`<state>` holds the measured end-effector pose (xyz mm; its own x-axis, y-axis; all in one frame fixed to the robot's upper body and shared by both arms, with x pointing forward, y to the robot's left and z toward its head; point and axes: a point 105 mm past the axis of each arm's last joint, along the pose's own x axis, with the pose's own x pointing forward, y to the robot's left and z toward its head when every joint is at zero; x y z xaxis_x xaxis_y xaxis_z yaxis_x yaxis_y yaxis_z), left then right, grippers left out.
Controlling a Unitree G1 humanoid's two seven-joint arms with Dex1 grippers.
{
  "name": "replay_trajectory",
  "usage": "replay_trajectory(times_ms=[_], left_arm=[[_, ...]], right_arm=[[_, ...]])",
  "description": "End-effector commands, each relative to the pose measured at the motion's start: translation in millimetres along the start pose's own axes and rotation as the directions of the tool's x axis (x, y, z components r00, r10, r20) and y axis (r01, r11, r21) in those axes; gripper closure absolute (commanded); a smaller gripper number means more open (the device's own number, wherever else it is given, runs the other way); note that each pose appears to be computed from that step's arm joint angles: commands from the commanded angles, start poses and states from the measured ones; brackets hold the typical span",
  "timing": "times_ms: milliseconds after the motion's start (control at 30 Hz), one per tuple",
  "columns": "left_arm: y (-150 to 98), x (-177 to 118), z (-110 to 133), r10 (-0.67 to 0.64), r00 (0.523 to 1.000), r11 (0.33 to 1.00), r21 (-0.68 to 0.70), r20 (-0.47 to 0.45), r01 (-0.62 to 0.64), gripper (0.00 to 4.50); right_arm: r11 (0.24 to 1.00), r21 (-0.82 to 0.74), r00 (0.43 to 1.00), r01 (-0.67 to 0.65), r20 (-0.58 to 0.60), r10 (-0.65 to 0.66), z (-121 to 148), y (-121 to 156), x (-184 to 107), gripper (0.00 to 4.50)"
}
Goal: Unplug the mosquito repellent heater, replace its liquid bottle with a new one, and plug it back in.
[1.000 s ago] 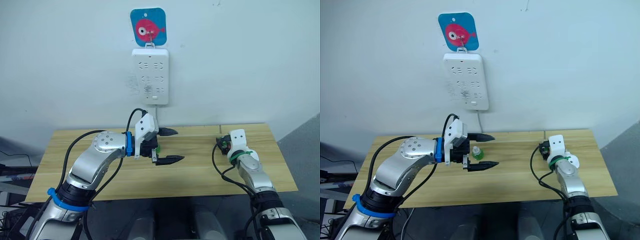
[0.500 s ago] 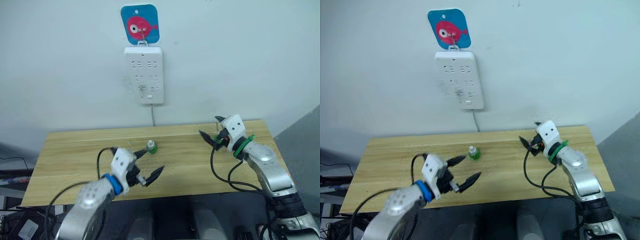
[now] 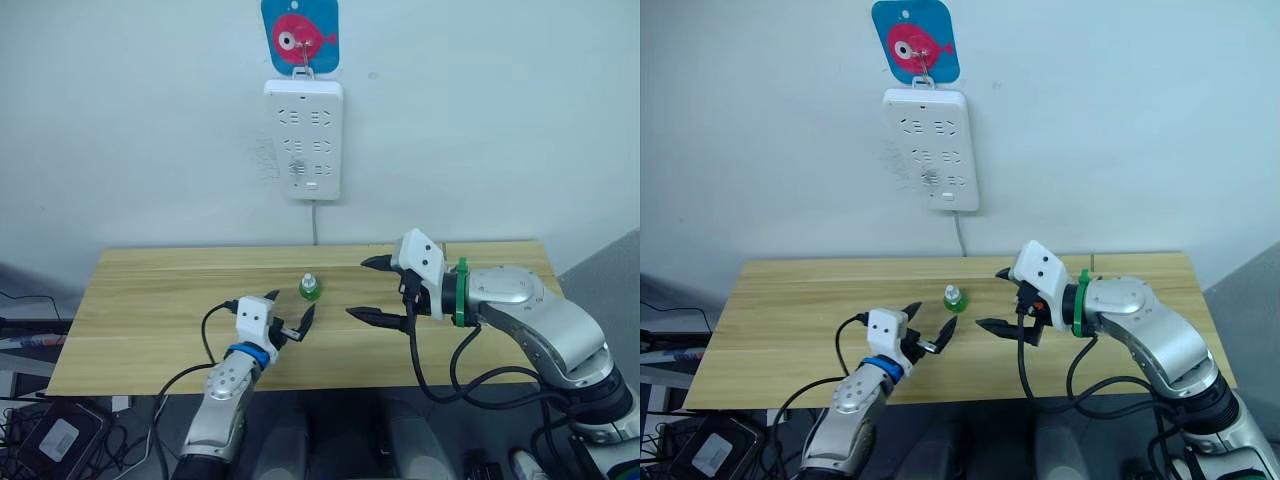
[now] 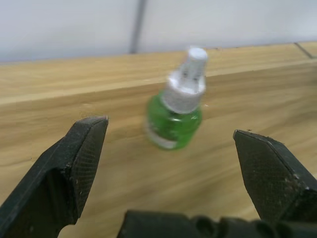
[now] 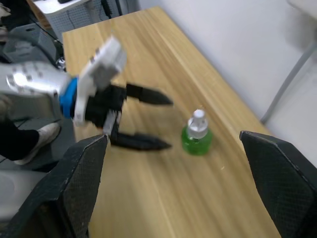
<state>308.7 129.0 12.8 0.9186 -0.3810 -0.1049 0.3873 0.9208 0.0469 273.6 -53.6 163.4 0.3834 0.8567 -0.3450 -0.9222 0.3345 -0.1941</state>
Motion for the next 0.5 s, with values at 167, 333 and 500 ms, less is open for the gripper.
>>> replay_trajectory(times_ms=[167, 333, 500], left_arm=[[2.1, 21.0, -1.2, 0.051, 0.997, 0.998, 0.027, 0.052, -0.053, 0.00], [-6.5, 36.2, -3.2, 0.024, 0.998, 1.000, 0.015, 0.058, -0.024, 0.00], [-5.6, 41.4, -2.5, 0.035, 0.997, 0.999, 0.030, 0.069, -0.038, 0.00]], right_arm=[[0.999, -0.035, 0.999, -0.002, 0.035, 0.004, 17.9, 4.8, -3.0, 0.03], [0.999, -0.036, 0.997, -0.016, 0.073, 0.019, 26.1, 6.7, 0.2, 0.03], [0.999, -0.030, 0.993, -0.025, 0.114, 0.029, 33.7, 6.9, 1.7, 0.03]])
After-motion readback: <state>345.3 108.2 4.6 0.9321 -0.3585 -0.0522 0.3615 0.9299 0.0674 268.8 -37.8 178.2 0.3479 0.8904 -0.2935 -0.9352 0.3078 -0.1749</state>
